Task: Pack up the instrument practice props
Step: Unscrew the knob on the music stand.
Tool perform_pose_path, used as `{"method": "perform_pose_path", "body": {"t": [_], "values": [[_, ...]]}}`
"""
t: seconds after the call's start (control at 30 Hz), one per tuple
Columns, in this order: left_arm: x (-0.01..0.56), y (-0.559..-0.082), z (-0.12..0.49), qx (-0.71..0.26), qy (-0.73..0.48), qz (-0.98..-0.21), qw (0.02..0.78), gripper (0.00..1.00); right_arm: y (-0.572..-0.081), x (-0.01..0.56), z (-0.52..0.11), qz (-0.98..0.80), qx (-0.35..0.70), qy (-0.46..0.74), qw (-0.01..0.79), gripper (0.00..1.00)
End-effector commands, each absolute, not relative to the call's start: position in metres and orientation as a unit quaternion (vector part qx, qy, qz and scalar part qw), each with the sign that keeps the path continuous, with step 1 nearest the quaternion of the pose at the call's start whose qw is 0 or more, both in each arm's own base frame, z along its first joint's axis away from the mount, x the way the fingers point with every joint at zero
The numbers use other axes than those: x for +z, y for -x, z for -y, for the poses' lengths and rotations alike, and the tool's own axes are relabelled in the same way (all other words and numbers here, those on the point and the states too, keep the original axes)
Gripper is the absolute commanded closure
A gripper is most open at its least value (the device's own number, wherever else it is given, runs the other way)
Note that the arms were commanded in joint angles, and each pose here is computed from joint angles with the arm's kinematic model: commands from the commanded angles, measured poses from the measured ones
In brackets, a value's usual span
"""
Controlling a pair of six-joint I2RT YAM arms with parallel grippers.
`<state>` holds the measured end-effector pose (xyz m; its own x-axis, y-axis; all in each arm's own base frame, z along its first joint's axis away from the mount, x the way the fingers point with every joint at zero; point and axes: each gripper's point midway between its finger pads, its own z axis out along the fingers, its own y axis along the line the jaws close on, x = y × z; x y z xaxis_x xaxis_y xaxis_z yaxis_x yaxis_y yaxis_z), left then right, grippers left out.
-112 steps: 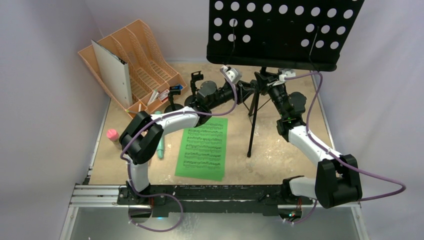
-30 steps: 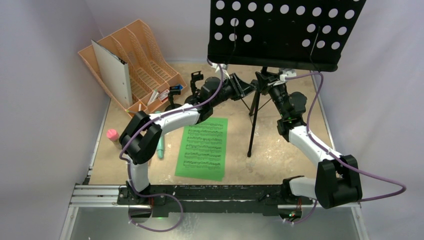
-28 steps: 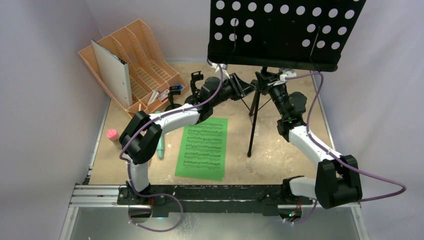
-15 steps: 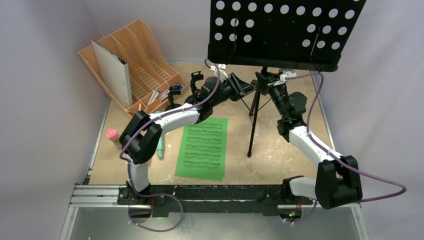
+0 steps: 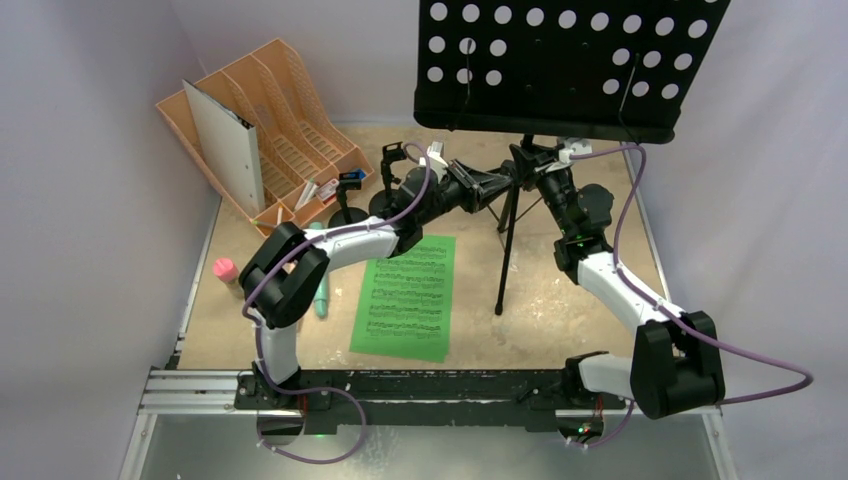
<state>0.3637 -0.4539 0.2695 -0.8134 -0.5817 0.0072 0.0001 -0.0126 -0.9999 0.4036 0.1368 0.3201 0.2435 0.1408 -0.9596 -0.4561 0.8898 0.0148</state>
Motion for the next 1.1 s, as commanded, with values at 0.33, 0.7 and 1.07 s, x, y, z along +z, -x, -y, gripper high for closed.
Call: {"method": "perform_pose_path", "body": {"t": [0.33,0.7,1.07], "values": [[0.303,-0.358,0.432,-0.72,0.194,-0.623,0.236,0.62,-0.395,0.341,-0.136,-0.562,0.193,0.135,0.793,1.0],[0.319,-0.354,0.417,-0.56,-0.157,-0.577,0.574,0.5,-0.393,0.343,-0.137,-0.56,0.193,0.14,0.793,1.0],[0.3,-0.335,0.41,-0.256,-0.449,-0.32,0.794,0.44,-0.394,0.342,-0.139,-0.561,0.196,0.146,0.791,1.0]]}}
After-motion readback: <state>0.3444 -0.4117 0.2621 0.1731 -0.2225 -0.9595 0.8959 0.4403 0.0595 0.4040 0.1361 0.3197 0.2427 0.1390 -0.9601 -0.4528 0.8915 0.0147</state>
